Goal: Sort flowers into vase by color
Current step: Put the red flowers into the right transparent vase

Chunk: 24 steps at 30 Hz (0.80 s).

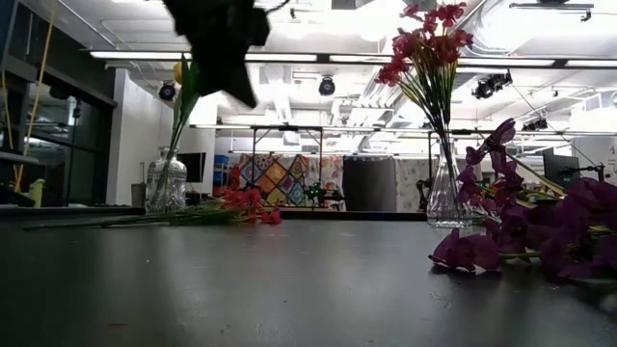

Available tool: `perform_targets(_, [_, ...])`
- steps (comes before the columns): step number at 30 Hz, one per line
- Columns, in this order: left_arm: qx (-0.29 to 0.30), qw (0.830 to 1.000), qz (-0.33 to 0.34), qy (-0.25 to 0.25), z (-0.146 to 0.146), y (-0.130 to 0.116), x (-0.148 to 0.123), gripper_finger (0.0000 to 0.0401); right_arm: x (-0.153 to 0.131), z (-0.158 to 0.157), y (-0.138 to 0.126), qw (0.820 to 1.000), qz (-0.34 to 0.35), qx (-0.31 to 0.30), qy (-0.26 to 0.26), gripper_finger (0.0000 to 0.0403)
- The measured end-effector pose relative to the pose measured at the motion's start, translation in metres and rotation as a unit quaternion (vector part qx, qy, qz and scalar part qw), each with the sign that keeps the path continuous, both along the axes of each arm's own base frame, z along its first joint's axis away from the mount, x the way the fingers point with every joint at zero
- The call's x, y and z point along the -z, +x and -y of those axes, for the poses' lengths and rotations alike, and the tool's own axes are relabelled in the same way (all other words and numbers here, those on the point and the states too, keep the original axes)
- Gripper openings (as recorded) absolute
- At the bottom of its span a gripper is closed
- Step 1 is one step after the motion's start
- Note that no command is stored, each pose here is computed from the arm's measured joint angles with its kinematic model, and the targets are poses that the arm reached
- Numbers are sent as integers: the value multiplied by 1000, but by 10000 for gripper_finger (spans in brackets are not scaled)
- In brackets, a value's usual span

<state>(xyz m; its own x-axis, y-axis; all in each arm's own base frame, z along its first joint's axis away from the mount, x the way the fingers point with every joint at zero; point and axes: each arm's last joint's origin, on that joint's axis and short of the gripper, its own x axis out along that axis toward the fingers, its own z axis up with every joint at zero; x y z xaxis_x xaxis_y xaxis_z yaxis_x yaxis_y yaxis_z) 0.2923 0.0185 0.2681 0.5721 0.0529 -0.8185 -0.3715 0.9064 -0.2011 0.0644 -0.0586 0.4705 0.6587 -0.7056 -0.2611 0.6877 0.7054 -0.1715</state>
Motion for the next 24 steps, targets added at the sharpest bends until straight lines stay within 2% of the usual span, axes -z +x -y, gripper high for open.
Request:
perform_targets(5, [-50, 995, -54, -67, 7, -10, 31, 74, 0, 0, 0, 1000, 0, 0, 0, 321])
perform_targets(9, [-99, 987, -93, -80, 2, -19, 48, 133, 0, 0, 0, 1000, -1, 6, -1, 321])
perform_targets(15, [-160, 975, -149, -44, -14, -27, 61, 197, 0, 1, -1, 1000, -3, 16, -3, 321])
perform_targets(19, [-156, 970, -184, -31, -20, -25, 73, 206, 0, 1, -1, 1000, 2, 18, 0, 321])
perform_targets(24, [-166, 959, -228, 19, -23, -22, 89, 207, 0, 1, -1, 1000, 3, 19, 2, 321])
